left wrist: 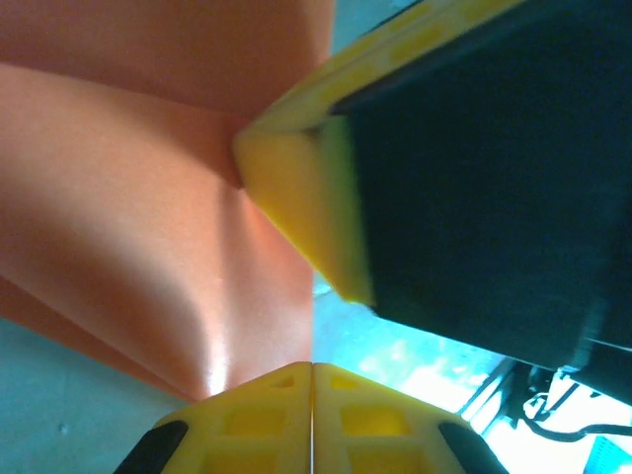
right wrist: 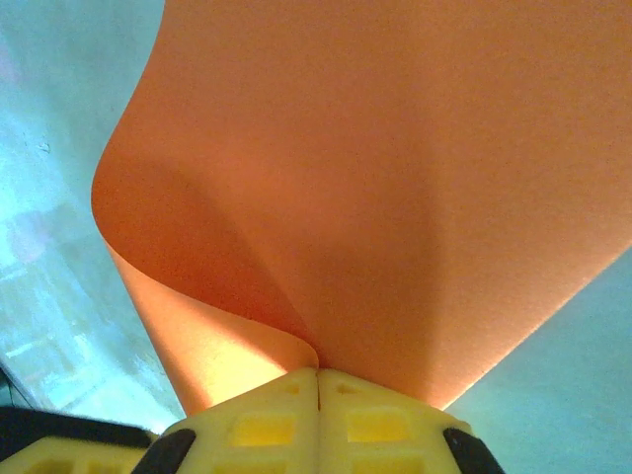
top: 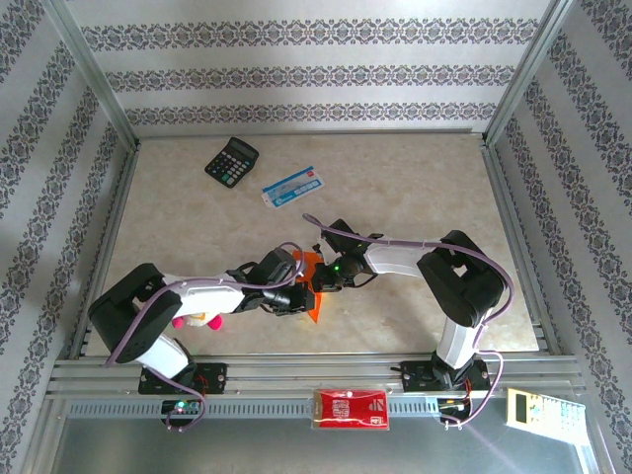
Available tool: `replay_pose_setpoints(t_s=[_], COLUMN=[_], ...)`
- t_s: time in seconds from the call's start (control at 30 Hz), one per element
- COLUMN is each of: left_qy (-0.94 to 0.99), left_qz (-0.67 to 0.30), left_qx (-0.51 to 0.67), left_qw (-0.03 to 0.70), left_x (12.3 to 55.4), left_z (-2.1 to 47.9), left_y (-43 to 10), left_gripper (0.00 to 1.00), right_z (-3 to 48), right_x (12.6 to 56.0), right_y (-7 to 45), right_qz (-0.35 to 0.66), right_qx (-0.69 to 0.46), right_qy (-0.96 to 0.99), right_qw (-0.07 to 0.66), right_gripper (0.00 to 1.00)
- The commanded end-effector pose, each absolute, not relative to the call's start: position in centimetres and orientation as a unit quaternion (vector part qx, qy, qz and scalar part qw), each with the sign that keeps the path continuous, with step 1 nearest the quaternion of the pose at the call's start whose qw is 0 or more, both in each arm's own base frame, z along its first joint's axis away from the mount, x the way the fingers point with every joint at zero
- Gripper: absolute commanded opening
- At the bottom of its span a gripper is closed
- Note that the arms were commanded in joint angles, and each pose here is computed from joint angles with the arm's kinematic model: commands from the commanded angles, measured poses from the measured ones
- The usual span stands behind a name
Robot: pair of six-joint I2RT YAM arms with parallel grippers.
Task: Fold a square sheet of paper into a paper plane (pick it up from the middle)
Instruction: Third fold the triangle at the center of the table.
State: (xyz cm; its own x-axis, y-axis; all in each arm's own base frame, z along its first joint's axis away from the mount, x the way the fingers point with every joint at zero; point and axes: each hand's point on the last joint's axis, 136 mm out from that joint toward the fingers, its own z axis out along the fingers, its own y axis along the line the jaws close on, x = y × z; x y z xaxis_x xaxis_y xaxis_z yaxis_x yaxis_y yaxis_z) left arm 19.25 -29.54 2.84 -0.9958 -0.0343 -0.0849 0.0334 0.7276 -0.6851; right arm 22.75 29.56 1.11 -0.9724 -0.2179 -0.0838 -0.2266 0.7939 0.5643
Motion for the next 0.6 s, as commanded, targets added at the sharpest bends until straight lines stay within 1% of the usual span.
replay_pose_setpoints(t_s=[0.0,0.1,0.33,0.57], left_qy=[0.934,0.933,0.926,0.932], left_qz=[-0.355,-0.358,-0.37,-0.355], left_qx=[0.006,0.002,0.012,-0.002], left_qw=[0.038,0.035,0.068,0.068], left_x=[19.1,18.9,20.1,20.9], left_z=[1.5,1.2,4.3,3.0], left_y=[-29.1,-29.0,-29.3,-27.9], left_gripper=[0.09,0.1,0.1,0.1], right_z=[-4.6,-4.7,-4.6,-4.7], right_x=[20.7,20.7,20.7,20.8], right_y=[24.1,24.1,24.1,24.2], right_qz=[0.176,0.176,0.176,0.178], right_qx=[-0.09,-0.09,-0.09,-0.09], right_qy=[0.979,0.979,0.98,0.979], right_qw=[-0.038,-0.039,-0.038,-0.039], right_gripper=[0.0,0.0,0.0,0.0])
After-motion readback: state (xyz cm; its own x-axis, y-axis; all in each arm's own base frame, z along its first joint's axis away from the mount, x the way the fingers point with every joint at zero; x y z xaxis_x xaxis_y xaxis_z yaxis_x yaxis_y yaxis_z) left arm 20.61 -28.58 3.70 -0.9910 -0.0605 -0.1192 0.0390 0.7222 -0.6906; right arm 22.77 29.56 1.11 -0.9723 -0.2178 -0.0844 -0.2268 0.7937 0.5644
